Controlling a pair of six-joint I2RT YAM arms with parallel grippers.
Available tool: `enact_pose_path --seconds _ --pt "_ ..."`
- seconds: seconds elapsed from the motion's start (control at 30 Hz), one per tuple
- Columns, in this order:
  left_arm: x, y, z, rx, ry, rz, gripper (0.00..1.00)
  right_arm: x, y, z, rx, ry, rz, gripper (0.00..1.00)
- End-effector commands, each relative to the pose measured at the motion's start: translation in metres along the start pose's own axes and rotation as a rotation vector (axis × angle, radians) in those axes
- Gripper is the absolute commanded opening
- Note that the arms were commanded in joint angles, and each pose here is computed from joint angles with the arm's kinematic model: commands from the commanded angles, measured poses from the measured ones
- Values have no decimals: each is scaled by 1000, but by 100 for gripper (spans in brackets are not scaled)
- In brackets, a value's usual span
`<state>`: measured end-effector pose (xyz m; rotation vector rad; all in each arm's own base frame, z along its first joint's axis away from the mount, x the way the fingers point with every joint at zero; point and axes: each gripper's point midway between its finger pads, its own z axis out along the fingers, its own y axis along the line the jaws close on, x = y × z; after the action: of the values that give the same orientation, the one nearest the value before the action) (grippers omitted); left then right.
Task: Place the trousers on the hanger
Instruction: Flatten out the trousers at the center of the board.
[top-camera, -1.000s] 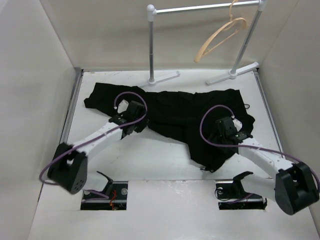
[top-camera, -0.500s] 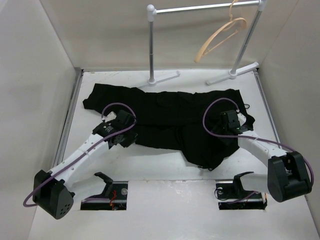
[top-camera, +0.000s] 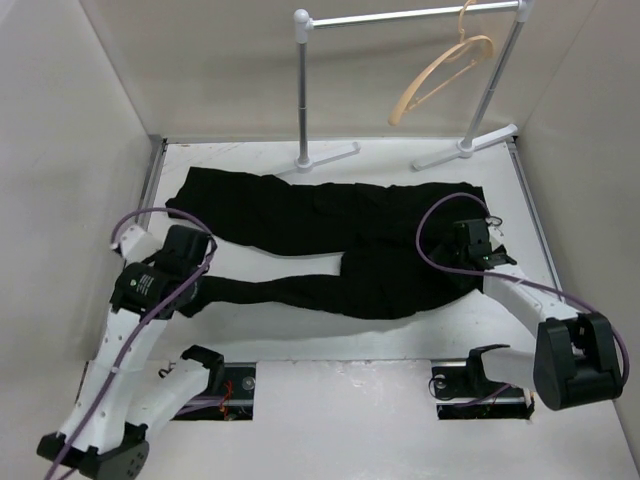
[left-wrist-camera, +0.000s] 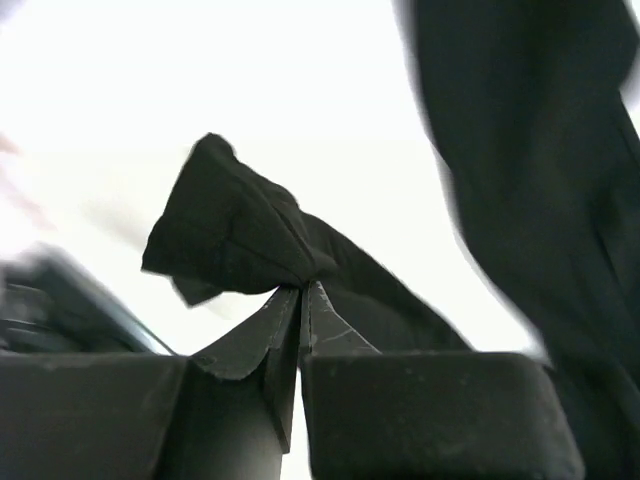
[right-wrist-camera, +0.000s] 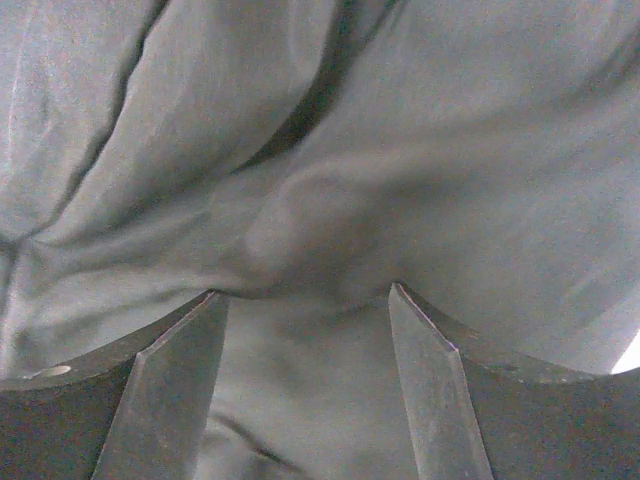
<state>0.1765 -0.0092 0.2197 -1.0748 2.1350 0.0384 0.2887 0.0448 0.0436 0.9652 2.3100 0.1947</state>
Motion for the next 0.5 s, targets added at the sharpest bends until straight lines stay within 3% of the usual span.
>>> enact_pose_path --seconds 0.0,0.1,0.23,0.33,0.43,0.47 --pt "-48 85 -2 -326 -272 21 1 -13 10 -12 -70 -51 26 72" --pt "-73 80 4 -345 -358 -41 4 -11 11 -25 -98 -45 29 74" --pt "-58 55 50 -376 -166 57 10 -6 16 -42 -144 -49 12 81" --pt "-57 58 67 -411 -140 34 10 -7 16 -49 -162 -57 5 83" --pt "-50 74 48 -356 -221 -74 7 -7 12 -54 -163 -58 22 80" --pt "-43 87 43 -363 -223 -115 7 -8 10 -56 -163 -63 37 73"
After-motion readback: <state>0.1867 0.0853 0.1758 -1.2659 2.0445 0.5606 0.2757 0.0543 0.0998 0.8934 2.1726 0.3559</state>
